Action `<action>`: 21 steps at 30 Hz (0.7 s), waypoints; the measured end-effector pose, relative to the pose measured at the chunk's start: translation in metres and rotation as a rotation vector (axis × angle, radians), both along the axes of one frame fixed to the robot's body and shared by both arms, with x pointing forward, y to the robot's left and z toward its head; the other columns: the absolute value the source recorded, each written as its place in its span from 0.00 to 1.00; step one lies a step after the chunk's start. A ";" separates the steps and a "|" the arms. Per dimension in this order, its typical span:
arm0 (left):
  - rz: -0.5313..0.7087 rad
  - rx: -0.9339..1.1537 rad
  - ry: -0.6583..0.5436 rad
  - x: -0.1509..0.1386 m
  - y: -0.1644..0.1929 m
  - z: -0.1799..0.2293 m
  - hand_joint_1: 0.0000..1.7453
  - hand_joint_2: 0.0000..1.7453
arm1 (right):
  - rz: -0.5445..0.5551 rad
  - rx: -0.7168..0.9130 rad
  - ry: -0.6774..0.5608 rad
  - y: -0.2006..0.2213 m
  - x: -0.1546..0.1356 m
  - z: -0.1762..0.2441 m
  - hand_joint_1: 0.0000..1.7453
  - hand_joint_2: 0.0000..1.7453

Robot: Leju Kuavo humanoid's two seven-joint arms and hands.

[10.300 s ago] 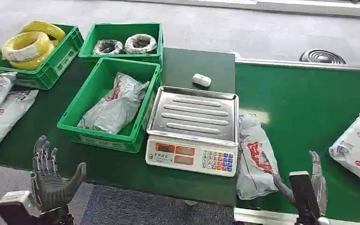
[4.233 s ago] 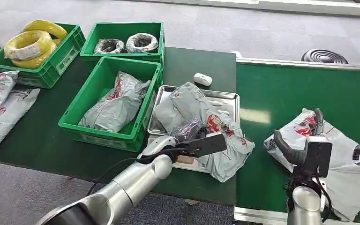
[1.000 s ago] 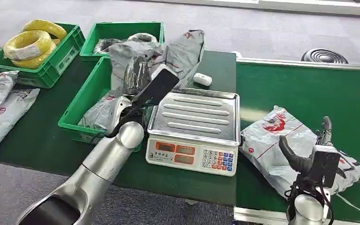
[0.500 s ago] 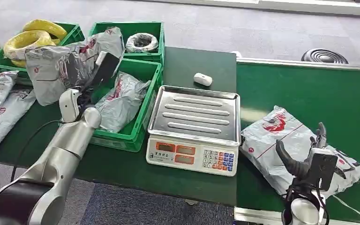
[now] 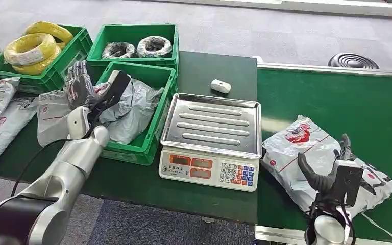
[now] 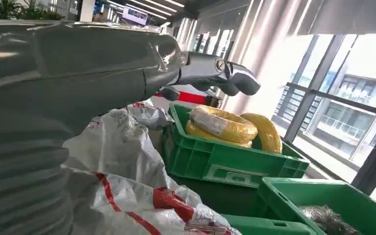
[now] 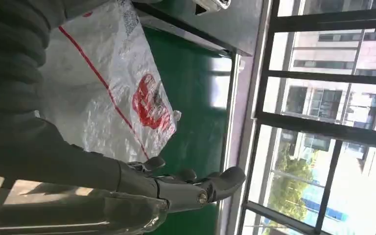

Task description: Moved the parcel from conveyor to table for the left to box.

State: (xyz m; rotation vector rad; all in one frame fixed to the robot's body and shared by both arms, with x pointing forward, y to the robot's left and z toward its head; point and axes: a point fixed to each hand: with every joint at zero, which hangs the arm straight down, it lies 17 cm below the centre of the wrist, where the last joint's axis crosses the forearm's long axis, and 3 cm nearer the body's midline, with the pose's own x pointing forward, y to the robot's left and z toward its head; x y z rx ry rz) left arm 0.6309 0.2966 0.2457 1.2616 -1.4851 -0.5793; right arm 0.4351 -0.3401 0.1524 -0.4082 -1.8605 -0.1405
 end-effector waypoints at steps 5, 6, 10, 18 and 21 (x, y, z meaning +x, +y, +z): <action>-0.122 -0.159 -0.015 0.002 -0.015 -0.005 0.00 1.00 | 0.007 -0.001 0.014 0.002 0.001 -0.003 0.00 1.00; -0.160 -0.238 -0.041 0.002 -0.019 -0.003 0.00 1.00 | 0.010 -0.001 0.017 0.003 0.002 -0.004 0.00 1.00; -0.281 -0.586 -0.255 -0.016 -0.030 0.015 0.00 1.00 | 0.031 -0.008 0.032 0.010 0.003 -0.010 0.00 1.00; -0.479 -0.842 -0.595 -0.138 -0.046 0.029 0.00 1.00 | 0.066 -0.042 0.058 0.027 -0.014 -0.037 0.00 1.00; -0.514 -0.816 -0.639 -0.184 -0.048 0.024 0.00 1.00 | 0.065 -0.073 0.065 0.030 -0.028 -0.043 0.00 1.00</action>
